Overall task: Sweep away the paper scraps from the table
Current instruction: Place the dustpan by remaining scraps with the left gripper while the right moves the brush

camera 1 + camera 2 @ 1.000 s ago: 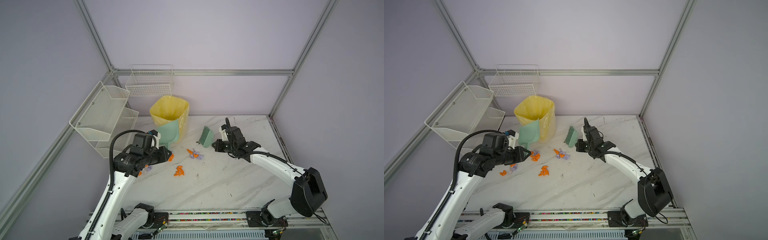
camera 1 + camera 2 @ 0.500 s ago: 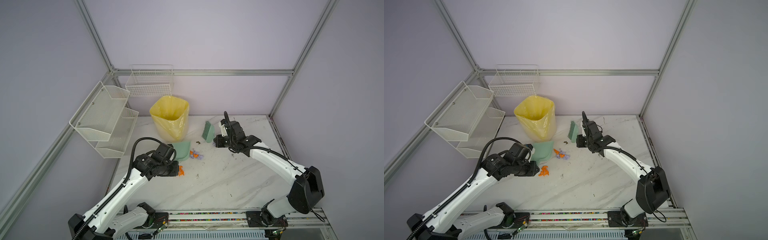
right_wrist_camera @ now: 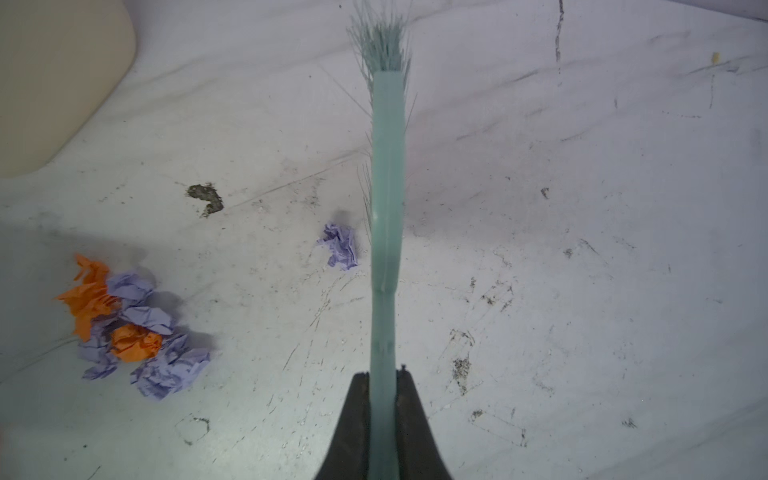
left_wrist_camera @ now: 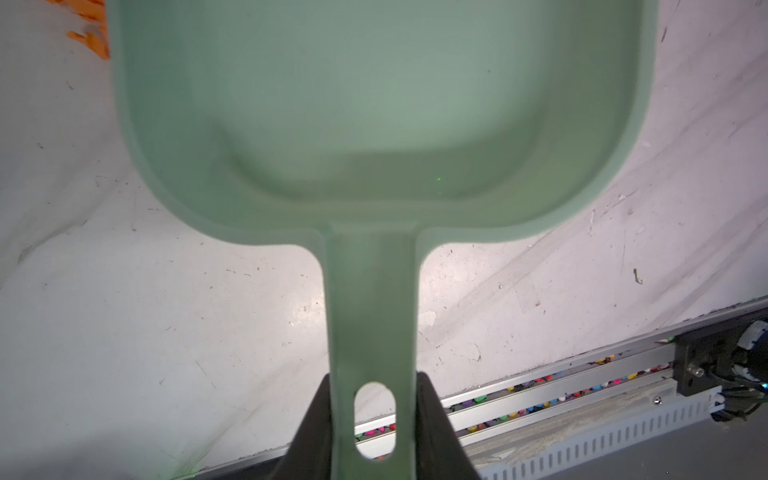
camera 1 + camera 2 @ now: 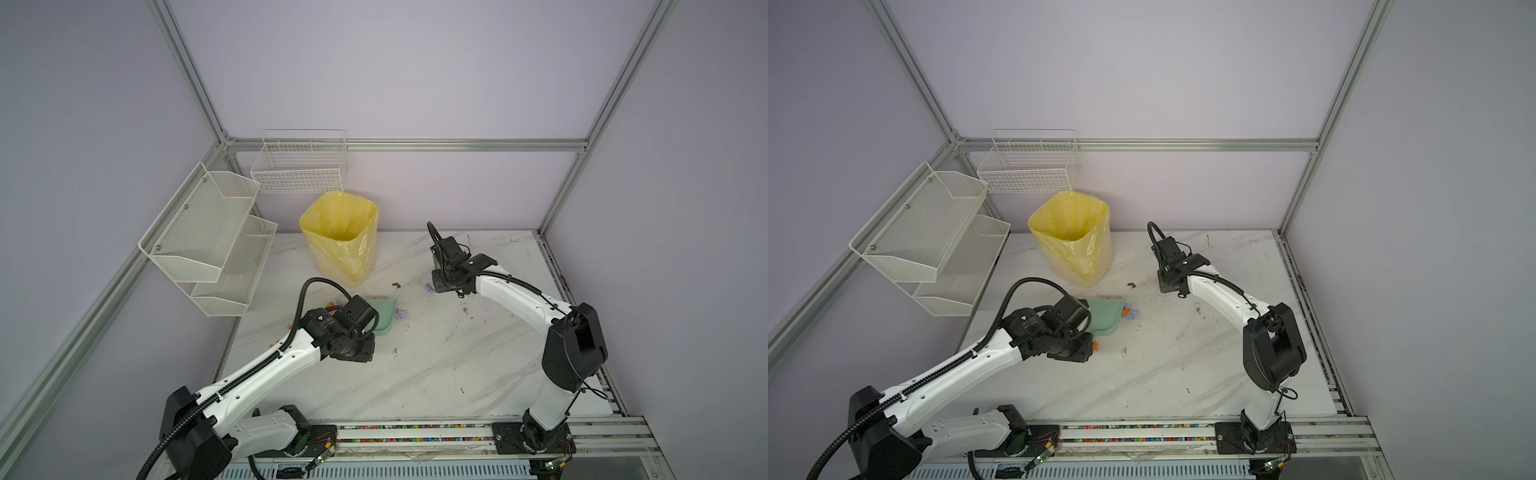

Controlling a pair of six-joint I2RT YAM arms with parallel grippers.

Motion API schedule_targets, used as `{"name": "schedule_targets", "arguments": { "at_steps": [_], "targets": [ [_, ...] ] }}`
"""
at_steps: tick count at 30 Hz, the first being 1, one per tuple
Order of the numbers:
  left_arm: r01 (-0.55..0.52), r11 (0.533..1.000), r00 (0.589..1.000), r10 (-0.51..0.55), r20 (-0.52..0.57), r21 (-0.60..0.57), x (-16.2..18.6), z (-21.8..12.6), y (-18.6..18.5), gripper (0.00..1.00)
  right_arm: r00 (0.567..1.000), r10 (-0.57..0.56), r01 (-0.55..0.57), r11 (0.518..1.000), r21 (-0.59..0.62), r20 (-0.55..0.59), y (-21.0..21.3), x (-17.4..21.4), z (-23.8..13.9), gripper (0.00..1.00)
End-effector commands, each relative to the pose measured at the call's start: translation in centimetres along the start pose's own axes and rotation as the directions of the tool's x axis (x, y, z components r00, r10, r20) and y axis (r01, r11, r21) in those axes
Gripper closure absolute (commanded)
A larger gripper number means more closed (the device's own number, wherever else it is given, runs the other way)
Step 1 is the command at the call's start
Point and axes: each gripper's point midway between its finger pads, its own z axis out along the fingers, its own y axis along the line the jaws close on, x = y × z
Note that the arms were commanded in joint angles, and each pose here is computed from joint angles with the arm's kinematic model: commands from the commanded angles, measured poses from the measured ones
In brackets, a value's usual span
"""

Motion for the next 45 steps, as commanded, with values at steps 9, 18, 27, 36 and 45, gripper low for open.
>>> {"name": "schedule_targets", "arguments": {
  "at_steps": [9, 18, 27, 36, 45],
  "targets": [
    [-0.044, 0.999, 0.996, 0.042, -0.082, -0.031, 0.8, 3.6, -1.7, 1.0, 0.992, -0.122, 0.122, 0.985, 0.124, -0.013, -1.7, 0.1, 1.4, 1.0],
    [-0.071, 0.996, 0.987, 0.062, -0.146, -0.06, 0.9, 5.9, -2.0, 1.0, 0.963, -0.267, 0.24, 0.91, 0.338, 0.034, -3.9, -2.5, 2.6, 1.0],
    [-0.073, 0.996, 0.981, 0.061, -0.184, -0.057, 1.2, 6.8, -2.4, 1.0, 0.926, -0.376, 0.365, 0.883, 0.296, -0.02, -0.4, -1.4, 5.6, 1.0],
    [-0.099, 0.991, 0.984, 0.083, -0.159, -0.091, 0.3, 6.3, -2.1, 1.0, 0.872, -0.489, 0.486, 0.868, 0.108, 0.007, 5.2, 1.2, 5.8, 1.0],
    [-0.134, 0.983, 0.974, 0.106, -0.202, -0.127, -0.3, 7.1, -1.6, 1.0, 0.848, -0.529, 0.529, 0.848, -0.032, 0.004, 8.3, 3.0, 4.8, 1.0]
  ]
}}
